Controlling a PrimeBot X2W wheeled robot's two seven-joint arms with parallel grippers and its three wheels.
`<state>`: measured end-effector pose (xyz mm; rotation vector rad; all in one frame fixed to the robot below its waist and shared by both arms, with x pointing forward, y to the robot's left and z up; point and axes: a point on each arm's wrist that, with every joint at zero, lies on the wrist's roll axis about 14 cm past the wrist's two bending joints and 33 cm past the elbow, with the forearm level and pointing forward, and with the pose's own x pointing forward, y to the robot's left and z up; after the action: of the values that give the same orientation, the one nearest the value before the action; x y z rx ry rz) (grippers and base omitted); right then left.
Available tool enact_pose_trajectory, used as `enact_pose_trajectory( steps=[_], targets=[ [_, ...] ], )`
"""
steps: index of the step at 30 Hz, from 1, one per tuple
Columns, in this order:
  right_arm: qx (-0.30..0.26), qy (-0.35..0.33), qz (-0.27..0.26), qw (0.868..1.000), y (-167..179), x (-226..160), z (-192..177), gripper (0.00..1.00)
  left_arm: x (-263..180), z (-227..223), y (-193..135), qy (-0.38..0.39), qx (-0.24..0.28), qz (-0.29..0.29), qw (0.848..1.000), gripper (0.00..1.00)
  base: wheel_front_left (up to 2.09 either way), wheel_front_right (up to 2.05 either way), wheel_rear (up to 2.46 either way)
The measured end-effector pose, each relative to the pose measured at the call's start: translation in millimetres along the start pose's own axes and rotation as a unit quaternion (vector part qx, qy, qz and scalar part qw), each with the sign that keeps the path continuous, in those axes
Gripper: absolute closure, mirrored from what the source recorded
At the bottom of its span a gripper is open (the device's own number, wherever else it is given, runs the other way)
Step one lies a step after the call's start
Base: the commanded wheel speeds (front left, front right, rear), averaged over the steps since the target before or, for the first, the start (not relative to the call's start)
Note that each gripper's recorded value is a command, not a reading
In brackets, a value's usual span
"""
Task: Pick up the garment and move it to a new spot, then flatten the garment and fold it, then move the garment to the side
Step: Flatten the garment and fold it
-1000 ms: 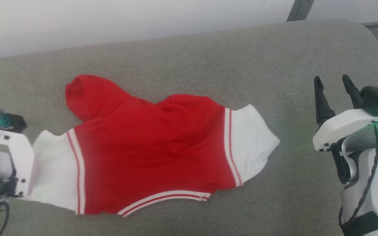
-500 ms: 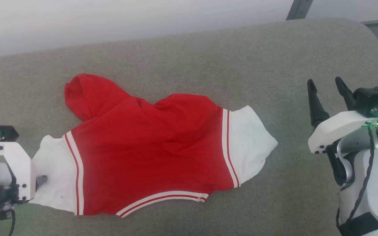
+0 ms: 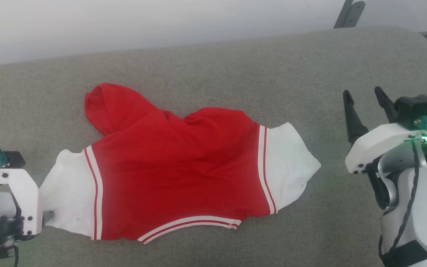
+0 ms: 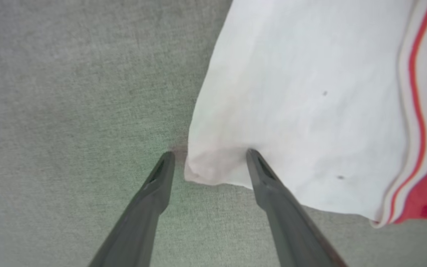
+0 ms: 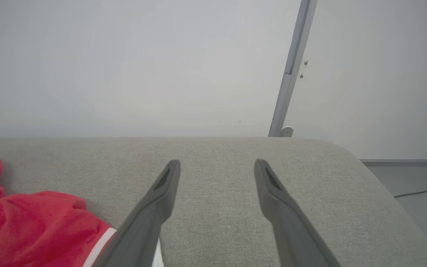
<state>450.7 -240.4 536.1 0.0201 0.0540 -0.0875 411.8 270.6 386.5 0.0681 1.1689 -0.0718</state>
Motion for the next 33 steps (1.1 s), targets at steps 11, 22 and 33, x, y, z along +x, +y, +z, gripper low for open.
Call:
enact_pose_trajectory(
  steps=[11,22,33],
  targets=[
    [-0.006,0.107,0.035,0.994,21.6,-2.3,-43.0,0.0,18.7,-5.3,-2.9,0.005,-0.004,-0.011,1.0,0.13,0.0,0.0,0.0],
    [-0.016,0.35,0.093,0.932,39.8,-32.0,-123.7,0.0,29.3,1.7,-9.0,0.014,-0.006,-0.035,0.999,1.0,0.0,0.0,0.0],
    [-0.048,0.494,0.127,0.859,51.9,-45.8,-163.5,1.0,31.2,9.7,-9.9,0.003,-0.009,-0.038,0.999,1.0,0.0,0.0,0.0]
  ],
)
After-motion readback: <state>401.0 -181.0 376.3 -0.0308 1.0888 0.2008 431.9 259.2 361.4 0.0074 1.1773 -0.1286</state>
